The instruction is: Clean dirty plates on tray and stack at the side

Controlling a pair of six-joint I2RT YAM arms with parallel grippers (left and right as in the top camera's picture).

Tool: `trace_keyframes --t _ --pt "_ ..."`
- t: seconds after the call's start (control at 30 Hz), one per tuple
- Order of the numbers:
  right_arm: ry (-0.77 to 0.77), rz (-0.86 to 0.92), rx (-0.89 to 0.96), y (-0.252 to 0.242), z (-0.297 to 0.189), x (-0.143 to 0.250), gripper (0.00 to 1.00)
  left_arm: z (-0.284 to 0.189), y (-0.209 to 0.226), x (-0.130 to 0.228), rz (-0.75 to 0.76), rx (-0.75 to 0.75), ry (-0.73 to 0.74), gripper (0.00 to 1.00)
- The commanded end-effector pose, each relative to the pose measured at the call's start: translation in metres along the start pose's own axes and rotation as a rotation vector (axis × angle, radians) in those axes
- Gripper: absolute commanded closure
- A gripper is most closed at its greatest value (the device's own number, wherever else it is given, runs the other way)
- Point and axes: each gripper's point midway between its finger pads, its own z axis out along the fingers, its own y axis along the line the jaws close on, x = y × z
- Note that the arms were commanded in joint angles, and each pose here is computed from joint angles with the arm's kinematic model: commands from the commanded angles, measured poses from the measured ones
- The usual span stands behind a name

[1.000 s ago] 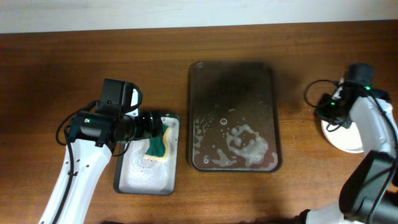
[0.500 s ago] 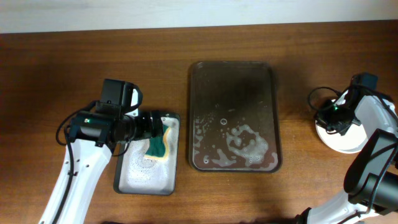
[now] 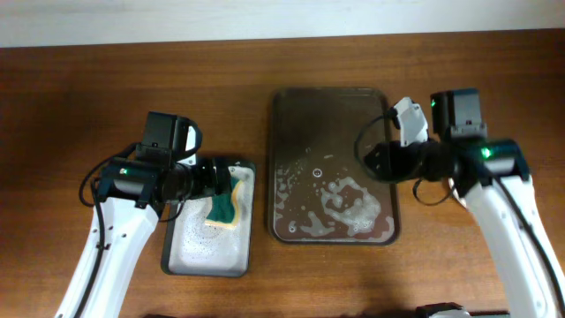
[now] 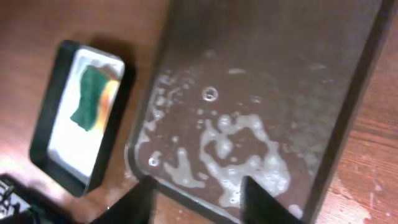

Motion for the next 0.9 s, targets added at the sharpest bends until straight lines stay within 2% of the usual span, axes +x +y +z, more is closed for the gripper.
trace_keyframes --t 0.0,0.1,0.23,0.43,0.57,0.73,0.87 --pt "-0.163 -0.157 -0.066 0.057 -0.049 -0.002 0.01 -0.006 -0.002 -0.006 0.003 0.013 -0.022 0.00" --pt "-0.307 -0.270 -0.130 0.093 -0.096 0.009 0.01 -0.006 -0.002 -0.006 0.003 0.013 -0.022 0.00" --pt "-0.407 -0.314 -0.133 0.103 -0.134 0.029 0.01 -0.006 -0.002 -0.006 0.003 0.013 -0.022 0.00" --pt "-0.510 -0.265 0.176 0.054 -0.155 0.032 0.01 -0.006 -0.002 -0.006 0.003 0.013 -0.022 0.00" --pt "-0.644 -0.233 0.297 0.019 -0.142 0.044 0.01 -0.006 -0.002 -0.006 0.003 0.013 -0.022 0.00" --pt "-0.742 -0.212 0.336 -0.022 -0.085 0.080 0.01 -0.006 -0.002 -0.006 0.003 0.013 -0.022 0.00" --pt "-0.832 -0.227 0.326 -0.037 -0.049 0.083 0.01 -0.006 -0.002 -0.006 0.003 0.013 -0.022 0.00"
